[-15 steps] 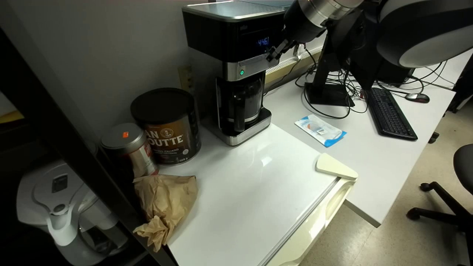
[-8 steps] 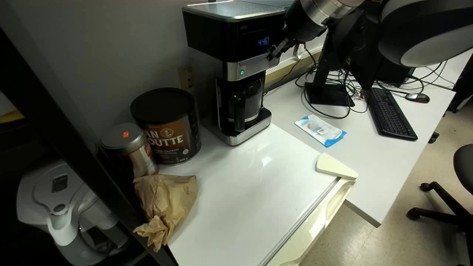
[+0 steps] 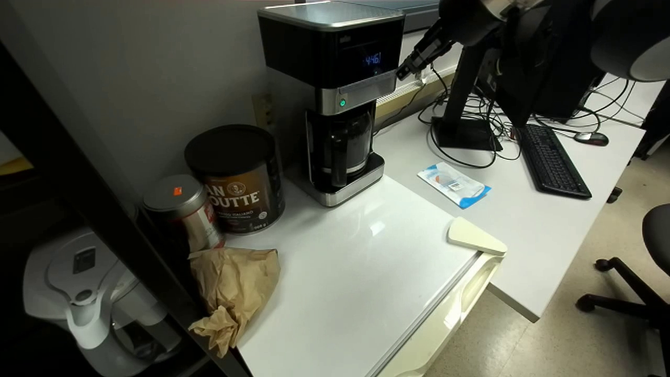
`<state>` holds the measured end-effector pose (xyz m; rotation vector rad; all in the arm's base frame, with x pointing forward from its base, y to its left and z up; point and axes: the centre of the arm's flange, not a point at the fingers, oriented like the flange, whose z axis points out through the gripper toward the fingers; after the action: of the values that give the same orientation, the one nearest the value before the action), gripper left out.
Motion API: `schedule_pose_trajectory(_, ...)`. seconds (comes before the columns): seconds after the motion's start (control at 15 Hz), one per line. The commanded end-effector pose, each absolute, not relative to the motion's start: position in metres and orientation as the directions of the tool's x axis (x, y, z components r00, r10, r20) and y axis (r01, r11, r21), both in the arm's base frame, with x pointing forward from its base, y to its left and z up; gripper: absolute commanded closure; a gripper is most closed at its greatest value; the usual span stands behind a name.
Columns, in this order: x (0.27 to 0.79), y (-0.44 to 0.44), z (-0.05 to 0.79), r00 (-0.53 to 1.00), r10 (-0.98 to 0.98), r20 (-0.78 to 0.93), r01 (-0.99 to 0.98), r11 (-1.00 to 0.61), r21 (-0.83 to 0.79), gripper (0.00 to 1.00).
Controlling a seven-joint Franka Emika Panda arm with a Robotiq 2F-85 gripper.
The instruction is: Press a button on the right side of the coffee machine
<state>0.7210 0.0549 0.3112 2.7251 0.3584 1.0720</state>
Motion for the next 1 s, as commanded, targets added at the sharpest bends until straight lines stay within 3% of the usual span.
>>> schedule_pose_trajectory(0.0, 0.672, 0.051, 0.328, 0.711, 0.300, 0.636, 0.211, -0.954, 0.214, 0.99)
schedule_pose_trajectory(0.93, 0.585, 0.054, 0.336, 0.697, 0.354, 0.624, 0.339, -0.929, 0.149, 0.99)
